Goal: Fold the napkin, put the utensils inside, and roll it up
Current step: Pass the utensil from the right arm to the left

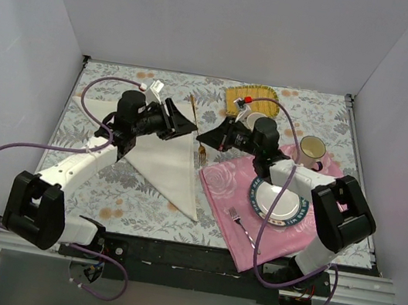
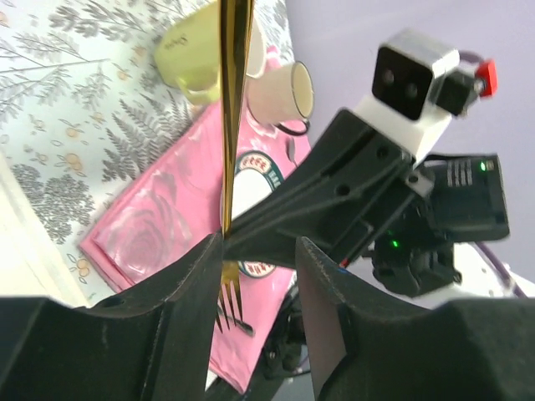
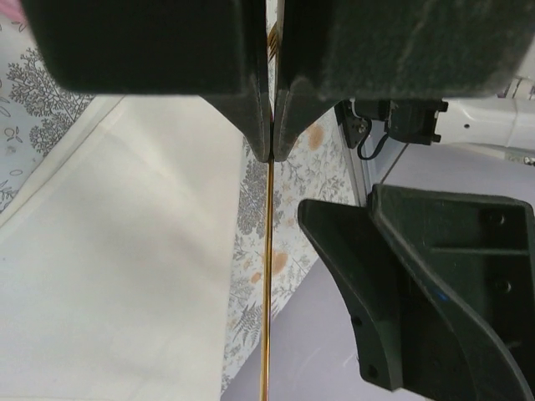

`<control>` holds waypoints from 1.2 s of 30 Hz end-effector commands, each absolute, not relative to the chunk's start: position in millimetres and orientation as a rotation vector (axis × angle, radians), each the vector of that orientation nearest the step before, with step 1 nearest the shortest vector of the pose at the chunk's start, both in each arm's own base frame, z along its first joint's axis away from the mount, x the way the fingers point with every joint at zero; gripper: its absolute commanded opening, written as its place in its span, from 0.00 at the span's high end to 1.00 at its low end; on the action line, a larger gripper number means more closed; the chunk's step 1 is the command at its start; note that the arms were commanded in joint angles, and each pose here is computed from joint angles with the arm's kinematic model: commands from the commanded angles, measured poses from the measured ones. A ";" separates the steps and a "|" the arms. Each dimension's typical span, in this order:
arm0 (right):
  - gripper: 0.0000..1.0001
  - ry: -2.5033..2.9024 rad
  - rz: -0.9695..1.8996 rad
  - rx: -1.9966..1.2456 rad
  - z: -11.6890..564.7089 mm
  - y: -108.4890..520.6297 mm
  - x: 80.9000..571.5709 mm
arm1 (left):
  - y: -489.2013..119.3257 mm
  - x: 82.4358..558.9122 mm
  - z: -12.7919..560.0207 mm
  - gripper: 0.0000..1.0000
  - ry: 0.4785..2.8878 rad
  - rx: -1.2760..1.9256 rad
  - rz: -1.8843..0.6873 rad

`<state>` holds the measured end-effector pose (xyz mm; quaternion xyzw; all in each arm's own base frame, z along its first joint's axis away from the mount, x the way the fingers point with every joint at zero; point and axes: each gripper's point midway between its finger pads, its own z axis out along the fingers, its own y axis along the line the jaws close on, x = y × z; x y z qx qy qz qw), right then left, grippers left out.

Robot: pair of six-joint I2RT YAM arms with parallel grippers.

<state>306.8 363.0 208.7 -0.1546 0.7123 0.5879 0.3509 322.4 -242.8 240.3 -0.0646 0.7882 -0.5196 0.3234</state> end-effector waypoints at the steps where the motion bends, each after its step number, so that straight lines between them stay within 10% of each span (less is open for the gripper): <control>1: 0.99 1.766 1.470 -0.503 237.9 368.5 299.9 | -233.7 338.1 241.3 0.62 2.069 -0.250 -1.217; 36: 0.99 1.790 1.388 -0.508 239.9 380.8 299.5 | -241.3 337.0 219.2 0.67 2.135 -0.229 -0.884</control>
